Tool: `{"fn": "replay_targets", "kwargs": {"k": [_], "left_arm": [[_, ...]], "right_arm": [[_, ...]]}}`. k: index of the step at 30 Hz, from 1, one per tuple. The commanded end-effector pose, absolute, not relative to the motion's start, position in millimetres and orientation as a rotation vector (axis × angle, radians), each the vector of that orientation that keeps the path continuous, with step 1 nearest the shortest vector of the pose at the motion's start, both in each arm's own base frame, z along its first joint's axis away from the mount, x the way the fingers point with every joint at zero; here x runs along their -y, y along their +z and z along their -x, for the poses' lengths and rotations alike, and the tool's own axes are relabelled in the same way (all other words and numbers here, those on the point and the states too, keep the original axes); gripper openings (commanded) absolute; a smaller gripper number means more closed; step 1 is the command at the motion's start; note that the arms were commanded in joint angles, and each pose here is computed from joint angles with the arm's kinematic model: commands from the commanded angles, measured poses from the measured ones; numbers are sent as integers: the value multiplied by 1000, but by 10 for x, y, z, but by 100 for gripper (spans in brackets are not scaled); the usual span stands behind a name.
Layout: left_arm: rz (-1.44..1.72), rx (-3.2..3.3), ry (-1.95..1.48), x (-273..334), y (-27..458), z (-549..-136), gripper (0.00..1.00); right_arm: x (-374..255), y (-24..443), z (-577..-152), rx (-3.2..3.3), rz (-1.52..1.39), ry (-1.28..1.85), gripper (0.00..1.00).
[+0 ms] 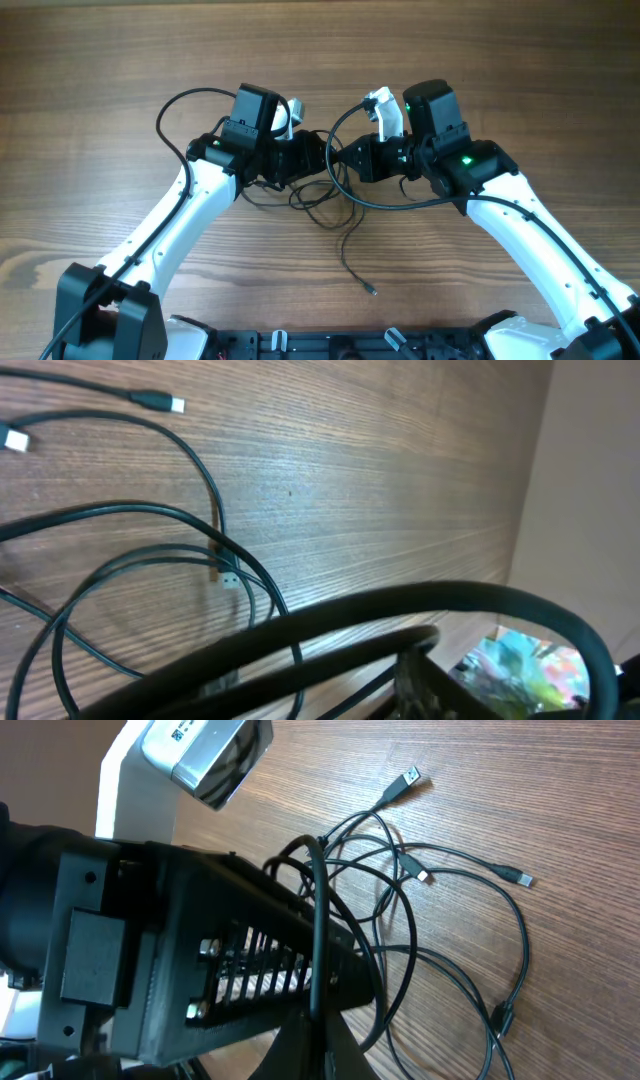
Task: Untangle cables
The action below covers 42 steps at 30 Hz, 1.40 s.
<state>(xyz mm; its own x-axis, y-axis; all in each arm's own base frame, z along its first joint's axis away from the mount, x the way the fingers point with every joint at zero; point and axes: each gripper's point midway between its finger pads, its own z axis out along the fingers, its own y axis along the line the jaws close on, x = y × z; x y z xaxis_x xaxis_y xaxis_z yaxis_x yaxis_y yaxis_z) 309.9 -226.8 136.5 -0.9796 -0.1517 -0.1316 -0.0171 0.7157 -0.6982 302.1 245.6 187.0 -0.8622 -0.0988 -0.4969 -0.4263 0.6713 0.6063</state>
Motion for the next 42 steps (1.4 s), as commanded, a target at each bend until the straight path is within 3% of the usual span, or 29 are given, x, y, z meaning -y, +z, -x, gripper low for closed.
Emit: {"fn": "replay_targets", "kwargs": {"k": [1,24,33,35,37,38,39,42], "left_arm": [[148,-2786,-1153,2276,1378,-2947,58],[82,-2800,-1062,2325,1235,-2920,55],[127,-2909,-708,2130,560,-2886,54],[114,-2922,-670,2087,499,-2887,47],[94,-2915,-661,2055,498,-2910,27],[89,-2909,-661,2031,509,-2928,9],[102,-2903,-657,1979,527,-2953,4],[189,-2887,-647,1774,607,-3017,4]], "right_arm": [[-2442,1932,-3061,-2444,400,1036,5],[-2443,1934,-3062,-2443,400,1036,5],[-2443,1933,-3061,-2443,400,1036,5],[-2443,1933,-3061,-2443,400,1036,5],[-2441,1932,-3063,-2444,399,1034,5],[-2427,1921,-3075,-2447,390,1020,4],[-2390,1890,-3098,-2459,371,984,4],[-2113,1702,-3222,-2532,221,752,4]]}}
